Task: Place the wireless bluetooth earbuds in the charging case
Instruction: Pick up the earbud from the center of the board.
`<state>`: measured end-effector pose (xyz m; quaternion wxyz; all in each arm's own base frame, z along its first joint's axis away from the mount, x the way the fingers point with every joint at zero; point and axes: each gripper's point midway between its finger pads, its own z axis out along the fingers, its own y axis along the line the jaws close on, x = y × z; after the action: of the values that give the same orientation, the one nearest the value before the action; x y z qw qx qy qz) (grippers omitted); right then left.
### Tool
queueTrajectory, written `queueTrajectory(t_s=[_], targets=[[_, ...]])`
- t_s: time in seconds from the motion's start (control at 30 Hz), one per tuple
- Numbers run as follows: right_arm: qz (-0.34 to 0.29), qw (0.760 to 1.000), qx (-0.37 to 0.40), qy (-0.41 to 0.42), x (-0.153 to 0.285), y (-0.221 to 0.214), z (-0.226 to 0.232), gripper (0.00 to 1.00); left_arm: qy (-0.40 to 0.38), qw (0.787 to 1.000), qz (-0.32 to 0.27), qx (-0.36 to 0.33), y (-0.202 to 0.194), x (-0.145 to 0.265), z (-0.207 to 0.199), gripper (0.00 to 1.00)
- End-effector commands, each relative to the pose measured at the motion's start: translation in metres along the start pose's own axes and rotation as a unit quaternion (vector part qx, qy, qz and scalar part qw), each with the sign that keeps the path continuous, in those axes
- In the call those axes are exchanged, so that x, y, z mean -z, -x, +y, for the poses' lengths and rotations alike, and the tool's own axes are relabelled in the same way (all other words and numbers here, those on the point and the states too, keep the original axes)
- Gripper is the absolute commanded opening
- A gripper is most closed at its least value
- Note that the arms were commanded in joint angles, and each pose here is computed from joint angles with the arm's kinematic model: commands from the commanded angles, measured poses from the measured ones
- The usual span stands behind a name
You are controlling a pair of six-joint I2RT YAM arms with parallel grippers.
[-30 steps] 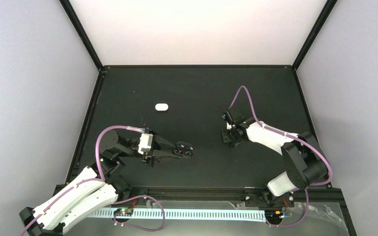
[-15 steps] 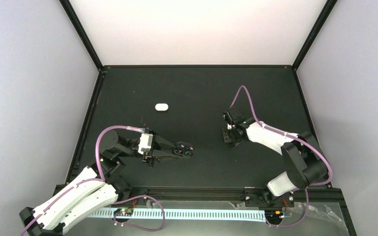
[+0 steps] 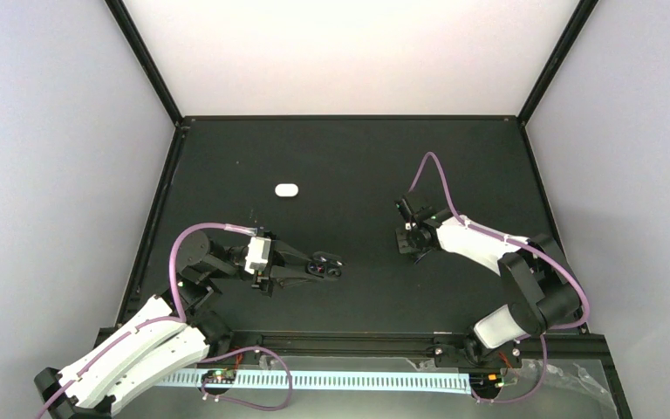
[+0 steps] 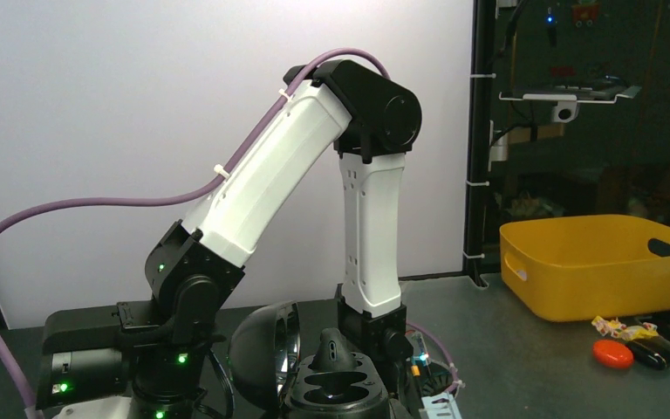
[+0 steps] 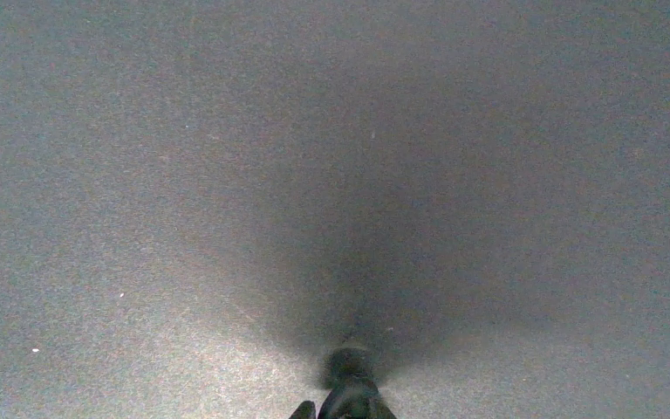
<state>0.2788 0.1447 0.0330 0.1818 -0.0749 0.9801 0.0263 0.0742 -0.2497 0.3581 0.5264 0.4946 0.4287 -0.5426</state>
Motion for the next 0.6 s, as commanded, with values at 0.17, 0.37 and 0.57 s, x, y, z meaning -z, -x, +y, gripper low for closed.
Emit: queueTrajectory(t_s=[0.17,0.37,0.57], targets=[[-0.006,1.000,0.001,-0.028,0.0024,-0.0010,-0.0097,0.12,-0.004,1.000,-0.014,-0.022,0.0184,-0.0009,-0.0031,0.01],[-0.013,0.999,-0.001,-0.031,0.0059,0.0011,-0.0112,0.08,-0.005,1.000,-0.014,-0.021,0.0183,-0.0011,-0.0034,0.02],[-0.021,0.999,-0.004,-0.027,0.0103,0.0039,-0.0108,0.04,-0.005,1.000,-0.015,-0.022,0.0186,-0.0008,-0.0038,0.02]])
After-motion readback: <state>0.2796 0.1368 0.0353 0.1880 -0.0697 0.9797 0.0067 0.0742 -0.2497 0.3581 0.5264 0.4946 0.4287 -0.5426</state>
